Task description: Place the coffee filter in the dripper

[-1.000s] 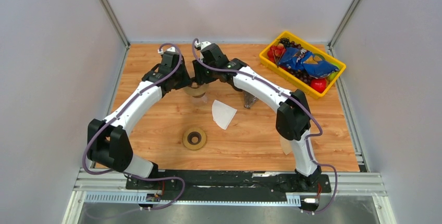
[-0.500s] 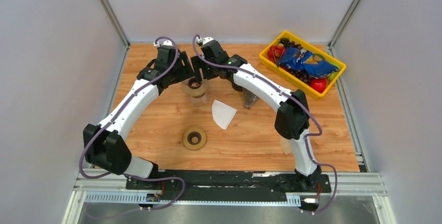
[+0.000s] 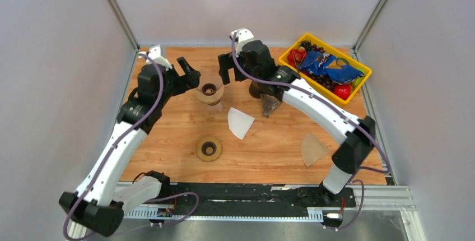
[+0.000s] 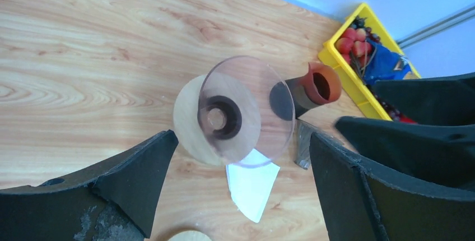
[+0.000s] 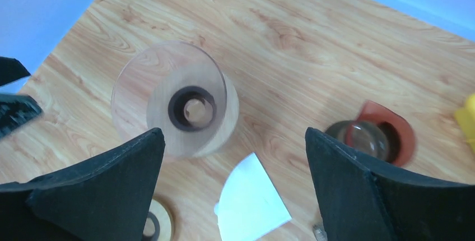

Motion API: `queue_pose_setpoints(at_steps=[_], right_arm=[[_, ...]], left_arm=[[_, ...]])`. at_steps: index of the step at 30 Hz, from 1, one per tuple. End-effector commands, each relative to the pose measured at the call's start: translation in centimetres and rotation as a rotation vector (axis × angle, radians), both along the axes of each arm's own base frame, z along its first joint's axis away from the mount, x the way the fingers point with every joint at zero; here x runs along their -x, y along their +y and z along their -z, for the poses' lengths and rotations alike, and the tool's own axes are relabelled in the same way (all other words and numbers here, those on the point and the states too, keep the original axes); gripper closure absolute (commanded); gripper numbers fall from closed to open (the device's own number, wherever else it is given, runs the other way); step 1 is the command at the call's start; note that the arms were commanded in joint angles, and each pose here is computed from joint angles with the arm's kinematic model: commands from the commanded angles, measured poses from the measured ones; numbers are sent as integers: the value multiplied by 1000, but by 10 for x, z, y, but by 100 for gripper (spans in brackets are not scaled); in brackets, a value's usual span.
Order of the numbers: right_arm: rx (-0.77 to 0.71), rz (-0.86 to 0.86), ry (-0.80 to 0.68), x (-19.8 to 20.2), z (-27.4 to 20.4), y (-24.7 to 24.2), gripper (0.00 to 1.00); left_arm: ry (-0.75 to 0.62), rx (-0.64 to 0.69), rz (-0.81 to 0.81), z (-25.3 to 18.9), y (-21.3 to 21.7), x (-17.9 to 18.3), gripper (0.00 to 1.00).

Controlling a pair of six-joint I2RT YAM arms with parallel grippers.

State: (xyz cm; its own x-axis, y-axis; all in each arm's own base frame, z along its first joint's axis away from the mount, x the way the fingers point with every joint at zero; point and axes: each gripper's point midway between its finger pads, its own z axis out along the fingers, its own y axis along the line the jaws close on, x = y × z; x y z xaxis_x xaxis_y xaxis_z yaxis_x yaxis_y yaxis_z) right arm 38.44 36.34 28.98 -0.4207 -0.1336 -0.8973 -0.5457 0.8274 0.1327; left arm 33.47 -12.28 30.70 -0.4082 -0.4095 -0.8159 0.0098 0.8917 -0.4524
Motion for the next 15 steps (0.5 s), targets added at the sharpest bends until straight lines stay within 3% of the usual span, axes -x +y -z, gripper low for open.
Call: queue_pose_setpoints(at_steps=[1, 4, 7, 15], right_arm=[[-36, 78, -160, 15, -36, -42, 0], [-2, 180, -130, 30, -4, -79, 0], [0, 241, -107, 46, 18, -106, 0], [43, 102, 55, 89, 105, -108, 0]], left_arm=[[-104, 16, -7, -5, 13, 28, 0], [-172, 69, -50, -4, 26, 50, 0], [-151, 77, -131, 30, 43, 60, 0], [-40, 41, -284, 105, 76, 86, 0]])
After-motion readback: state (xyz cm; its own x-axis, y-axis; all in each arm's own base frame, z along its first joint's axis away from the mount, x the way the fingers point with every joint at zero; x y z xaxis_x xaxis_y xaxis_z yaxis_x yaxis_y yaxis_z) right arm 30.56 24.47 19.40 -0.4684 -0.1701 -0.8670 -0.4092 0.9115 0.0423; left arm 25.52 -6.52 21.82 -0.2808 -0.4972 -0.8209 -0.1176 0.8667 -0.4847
